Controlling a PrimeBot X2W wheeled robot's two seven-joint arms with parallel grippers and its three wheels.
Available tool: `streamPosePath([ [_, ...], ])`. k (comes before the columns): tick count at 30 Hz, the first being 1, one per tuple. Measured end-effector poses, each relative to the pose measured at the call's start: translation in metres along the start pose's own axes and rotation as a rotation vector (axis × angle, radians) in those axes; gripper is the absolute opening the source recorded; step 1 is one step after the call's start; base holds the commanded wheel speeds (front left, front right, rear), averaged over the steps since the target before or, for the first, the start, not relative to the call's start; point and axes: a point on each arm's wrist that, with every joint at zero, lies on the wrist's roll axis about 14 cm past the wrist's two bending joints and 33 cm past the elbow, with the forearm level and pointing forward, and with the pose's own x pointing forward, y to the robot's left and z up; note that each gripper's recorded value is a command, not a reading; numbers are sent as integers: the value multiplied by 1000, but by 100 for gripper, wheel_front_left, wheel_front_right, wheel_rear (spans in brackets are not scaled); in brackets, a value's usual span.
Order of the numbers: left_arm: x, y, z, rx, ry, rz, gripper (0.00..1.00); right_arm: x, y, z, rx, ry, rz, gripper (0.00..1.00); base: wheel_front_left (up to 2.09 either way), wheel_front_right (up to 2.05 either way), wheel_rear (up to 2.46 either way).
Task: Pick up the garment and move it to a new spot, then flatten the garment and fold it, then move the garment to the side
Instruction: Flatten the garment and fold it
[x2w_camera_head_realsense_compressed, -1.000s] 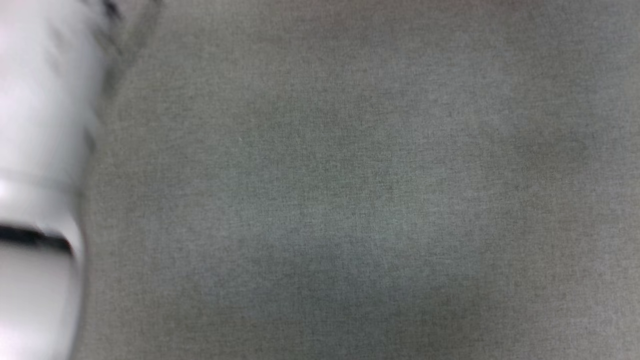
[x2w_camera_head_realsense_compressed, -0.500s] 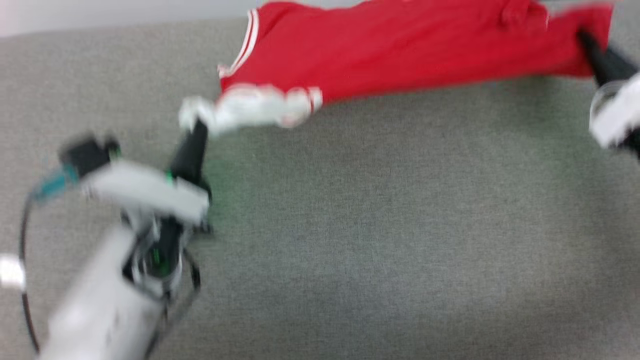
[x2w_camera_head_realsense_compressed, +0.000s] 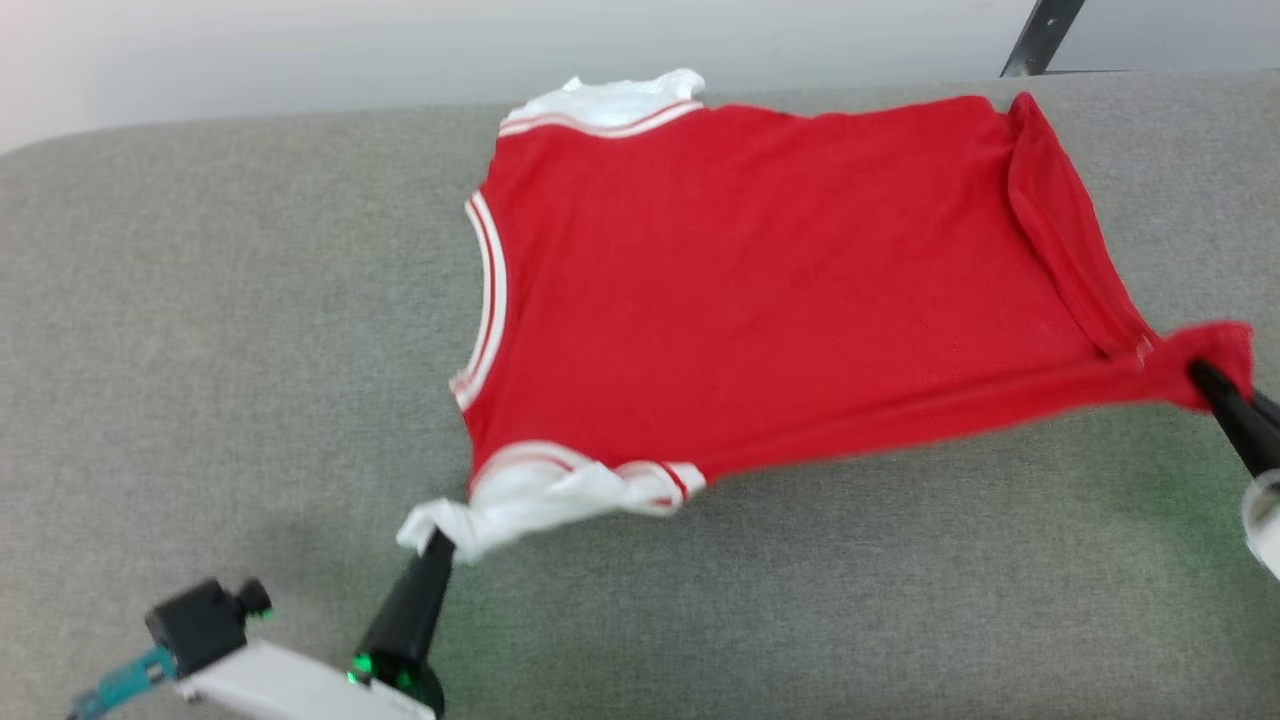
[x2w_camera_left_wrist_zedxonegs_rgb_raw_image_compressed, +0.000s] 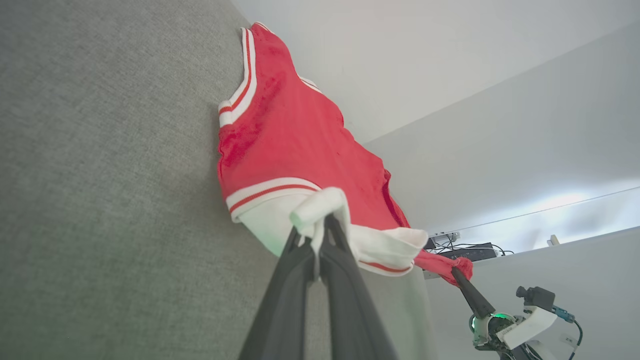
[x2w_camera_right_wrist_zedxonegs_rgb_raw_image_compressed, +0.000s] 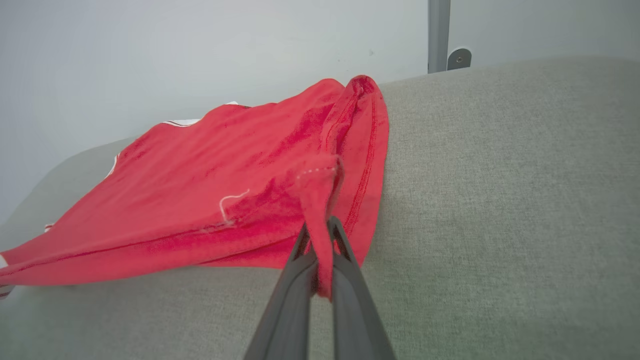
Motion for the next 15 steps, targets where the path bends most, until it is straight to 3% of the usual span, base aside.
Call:
streamPosePath([
  [8, -28, -12, -17, 12, 69, 12, 0, -37, -14, -22, 0, 51, -40, 0, 0, 0, 0],
  [15, -14, -17, -3, 63, 31, -3, 0, -41, -8, -25, 19, 57, -49, 0, 0, 0, 0],
])
